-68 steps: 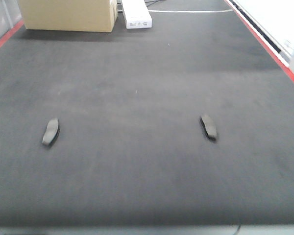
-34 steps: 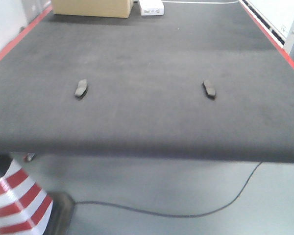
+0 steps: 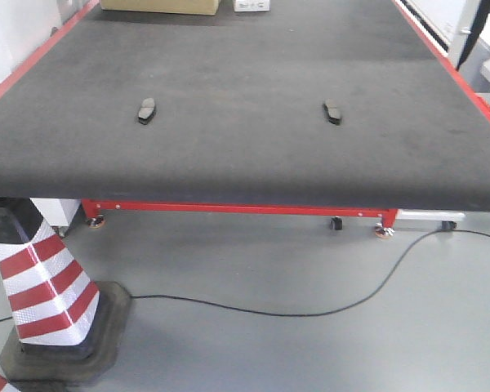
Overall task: Move and align brake pads A on conveyor
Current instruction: 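Back the base away from the conveyor and turn toward the aisle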
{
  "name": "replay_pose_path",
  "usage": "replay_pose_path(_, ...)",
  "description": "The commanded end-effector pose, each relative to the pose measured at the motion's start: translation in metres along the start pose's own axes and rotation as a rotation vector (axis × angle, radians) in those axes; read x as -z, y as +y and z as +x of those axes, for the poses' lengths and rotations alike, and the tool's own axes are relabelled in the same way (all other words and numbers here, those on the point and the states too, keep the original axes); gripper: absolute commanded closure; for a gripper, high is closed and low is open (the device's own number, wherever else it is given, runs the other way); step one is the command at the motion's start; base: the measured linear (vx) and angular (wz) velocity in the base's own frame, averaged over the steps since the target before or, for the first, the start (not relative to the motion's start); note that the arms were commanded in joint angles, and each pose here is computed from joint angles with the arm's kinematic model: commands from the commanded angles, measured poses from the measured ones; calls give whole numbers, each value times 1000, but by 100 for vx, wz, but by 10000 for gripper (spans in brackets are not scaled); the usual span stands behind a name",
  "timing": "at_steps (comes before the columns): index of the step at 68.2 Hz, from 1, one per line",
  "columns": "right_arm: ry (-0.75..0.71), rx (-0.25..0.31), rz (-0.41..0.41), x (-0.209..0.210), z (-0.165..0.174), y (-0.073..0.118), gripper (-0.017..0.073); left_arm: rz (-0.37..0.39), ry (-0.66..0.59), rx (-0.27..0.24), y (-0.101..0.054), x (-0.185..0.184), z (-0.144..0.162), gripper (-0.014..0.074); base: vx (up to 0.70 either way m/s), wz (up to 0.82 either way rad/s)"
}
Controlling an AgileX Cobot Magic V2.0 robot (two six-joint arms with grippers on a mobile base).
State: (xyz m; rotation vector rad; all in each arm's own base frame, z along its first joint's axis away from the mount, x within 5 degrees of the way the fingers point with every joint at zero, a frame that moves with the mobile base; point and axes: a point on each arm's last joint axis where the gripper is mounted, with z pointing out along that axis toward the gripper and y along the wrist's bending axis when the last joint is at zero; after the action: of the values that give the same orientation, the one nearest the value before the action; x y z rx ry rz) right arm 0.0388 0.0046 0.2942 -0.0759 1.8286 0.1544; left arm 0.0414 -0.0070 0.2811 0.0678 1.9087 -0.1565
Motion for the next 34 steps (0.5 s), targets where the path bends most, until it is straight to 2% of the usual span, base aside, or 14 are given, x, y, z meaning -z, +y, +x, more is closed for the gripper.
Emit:
replay_pose_path(1,-78,10,1,1,-14,1,120,12,-81,6,-1,3,-13,81,-23,-13)
replay_pose_path(17,-78,11,2,1,-14,1,120,9,-81,7,-1,3,-13,81,-20,-33)
replay_pose_path(34,-78,11,2,1,-14,1,120,9,-81,7,-1,3,-13,81,-18,-79)
